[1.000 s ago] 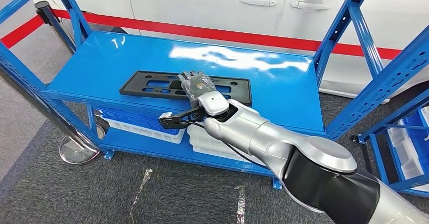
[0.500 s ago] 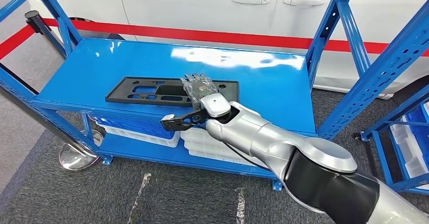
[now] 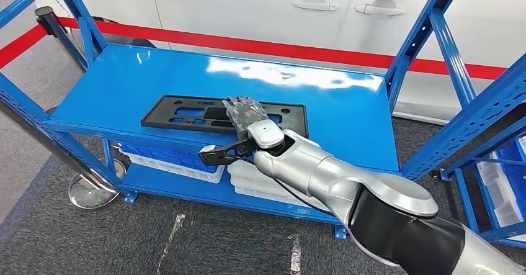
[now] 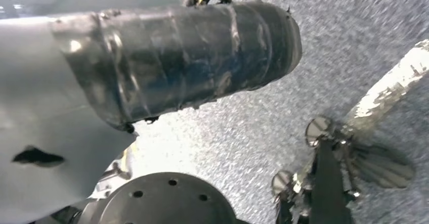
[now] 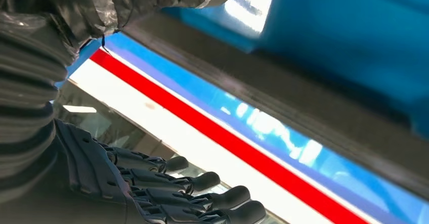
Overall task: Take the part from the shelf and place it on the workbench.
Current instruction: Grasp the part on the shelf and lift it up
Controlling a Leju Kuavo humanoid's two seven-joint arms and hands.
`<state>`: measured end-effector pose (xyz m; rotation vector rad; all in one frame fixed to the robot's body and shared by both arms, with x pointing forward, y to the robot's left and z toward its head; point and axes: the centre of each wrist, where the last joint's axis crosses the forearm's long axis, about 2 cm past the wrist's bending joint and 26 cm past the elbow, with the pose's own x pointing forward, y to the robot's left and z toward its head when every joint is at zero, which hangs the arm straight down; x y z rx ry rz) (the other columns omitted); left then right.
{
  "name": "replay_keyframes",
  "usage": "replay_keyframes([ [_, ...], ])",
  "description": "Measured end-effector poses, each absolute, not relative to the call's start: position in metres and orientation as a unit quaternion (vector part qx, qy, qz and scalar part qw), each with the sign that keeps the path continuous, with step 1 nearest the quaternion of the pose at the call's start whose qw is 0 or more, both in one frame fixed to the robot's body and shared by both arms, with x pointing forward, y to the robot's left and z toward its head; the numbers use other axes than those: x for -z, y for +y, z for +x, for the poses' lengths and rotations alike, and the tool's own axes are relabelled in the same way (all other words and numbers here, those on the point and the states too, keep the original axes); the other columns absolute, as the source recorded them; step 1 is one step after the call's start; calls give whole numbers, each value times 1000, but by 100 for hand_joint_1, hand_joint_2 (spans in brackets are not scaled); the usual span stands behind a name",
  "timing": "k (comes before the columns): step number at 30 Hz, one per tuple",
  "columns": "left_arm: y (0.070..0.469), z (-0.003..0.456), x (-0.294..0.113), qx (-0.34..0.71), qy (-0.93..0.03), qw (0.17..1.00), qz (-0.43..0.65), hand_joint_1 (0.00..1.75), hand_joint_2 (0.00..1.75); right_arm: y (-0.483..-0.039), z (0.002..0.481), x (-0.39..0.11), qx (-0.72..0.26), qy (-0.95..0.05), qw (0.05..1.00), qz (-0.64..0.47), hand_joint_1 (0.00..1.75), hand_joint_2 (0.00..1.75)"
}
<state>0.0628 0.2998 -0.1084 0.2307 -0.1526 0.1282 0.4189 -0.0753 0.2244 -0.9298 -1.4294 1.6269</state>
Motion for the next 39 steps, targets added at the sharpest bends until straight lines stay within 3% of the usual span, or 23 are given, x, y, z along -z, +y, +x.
replay_keyframes([
  [39,305,62,108,-77,-75,987,119,0,0,-79,415,-211,-649,-550,389,-353,0,175],
])
